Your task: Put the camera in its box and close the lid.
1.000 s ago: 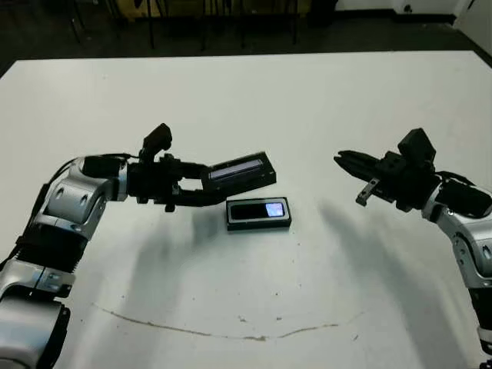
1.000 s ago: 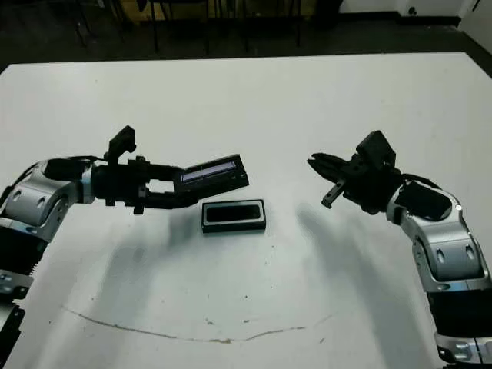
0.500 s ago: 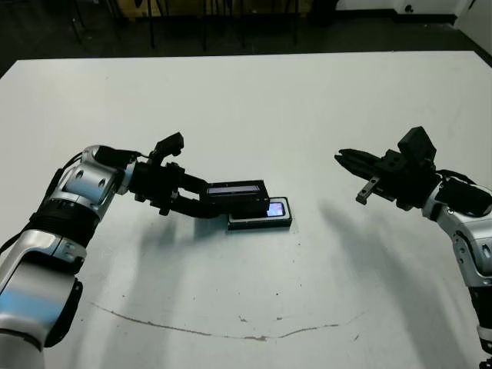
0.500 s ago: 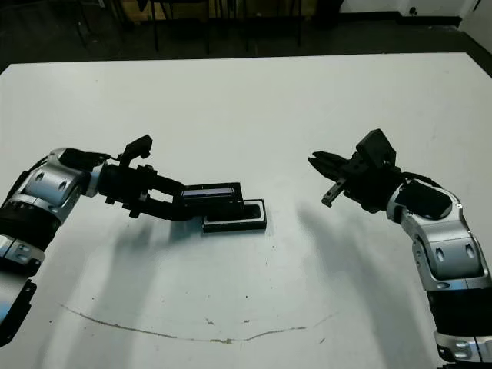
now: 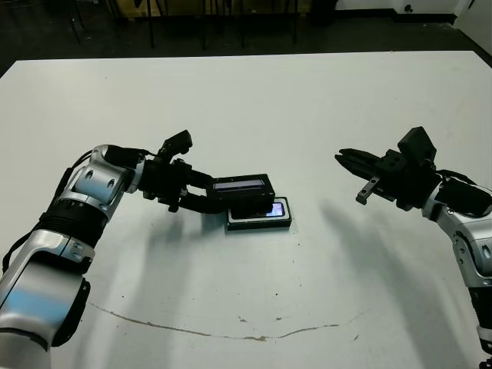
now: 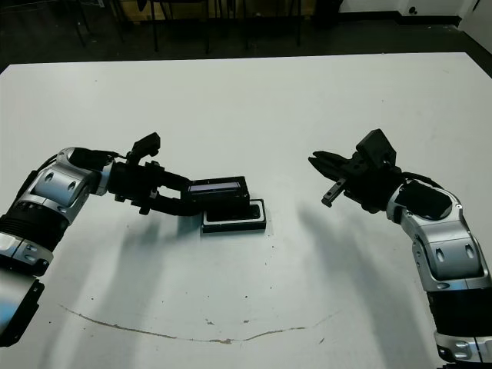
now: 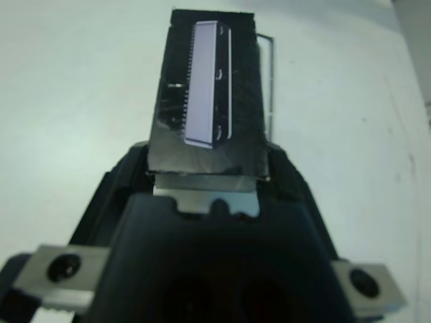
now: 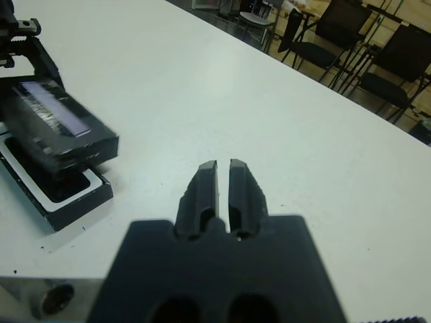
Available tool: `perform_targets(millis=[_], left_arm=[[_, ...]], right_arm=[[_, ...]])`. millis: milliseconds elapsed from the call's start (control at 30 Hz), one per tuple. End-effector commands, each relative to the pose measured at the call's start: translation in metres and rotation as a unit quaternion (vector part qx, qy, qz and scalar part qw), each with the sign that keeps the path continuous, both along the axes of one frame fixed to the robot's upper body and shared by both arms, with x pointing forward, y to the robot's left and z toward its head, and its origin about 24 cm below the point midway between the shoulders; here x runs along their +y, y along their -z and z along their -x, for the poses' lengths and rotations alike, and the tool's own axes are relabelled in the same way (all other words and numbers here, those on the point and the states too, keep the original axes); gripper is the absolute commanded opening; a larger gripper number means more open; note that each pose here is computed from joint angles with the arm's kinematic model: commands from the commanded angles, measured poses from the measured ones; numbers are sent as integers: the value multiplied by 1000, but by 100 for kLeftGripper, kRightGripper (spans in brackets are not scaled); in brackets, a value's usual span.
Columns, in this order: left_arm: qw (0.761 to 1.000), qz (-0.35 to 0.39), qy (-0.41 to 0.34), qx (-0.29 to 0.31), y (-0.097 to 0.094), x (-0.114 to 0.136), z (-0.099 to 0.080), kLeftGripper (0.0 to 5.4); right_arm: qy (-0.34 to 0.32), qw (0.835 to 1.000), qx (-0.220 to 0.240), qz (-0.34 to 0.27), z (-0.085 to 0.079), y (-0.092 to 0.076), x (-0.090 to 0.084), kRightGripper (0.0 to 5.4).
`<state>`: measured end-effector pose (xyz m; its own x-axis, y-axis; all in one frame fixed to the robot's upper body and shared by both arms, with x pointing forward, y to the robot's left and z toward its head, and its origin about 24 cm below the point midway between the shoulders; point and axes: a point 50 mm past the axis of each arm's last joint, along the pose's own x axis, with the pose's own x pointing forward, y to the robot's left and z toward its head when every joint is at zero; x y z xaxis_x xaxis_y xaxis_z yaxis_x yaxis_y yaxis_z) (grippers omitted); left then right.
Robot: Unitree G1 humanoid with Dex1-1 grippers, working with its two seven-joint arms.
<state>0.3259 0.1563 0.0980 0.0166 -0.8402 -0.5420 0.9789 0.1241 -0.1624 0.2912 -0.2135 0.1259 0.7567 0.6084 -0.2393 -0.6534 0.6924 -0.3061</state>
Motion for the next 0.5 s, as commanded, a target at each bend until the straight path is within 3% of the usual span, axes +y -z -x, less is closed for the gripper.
perform_targets(millis=[33,233,500], left_arm=[[999,-19,12,36,9,4,9,265],[999,-23,25,35,9,4,12,265],[999,-10,-18,45,29,9,15,265]], right_arm=[[12,1000,12,8,1,6,-4,0],[15,1000,14,7,2,6,-3,0],[17,1000,0,16,5,7,-1,0]])
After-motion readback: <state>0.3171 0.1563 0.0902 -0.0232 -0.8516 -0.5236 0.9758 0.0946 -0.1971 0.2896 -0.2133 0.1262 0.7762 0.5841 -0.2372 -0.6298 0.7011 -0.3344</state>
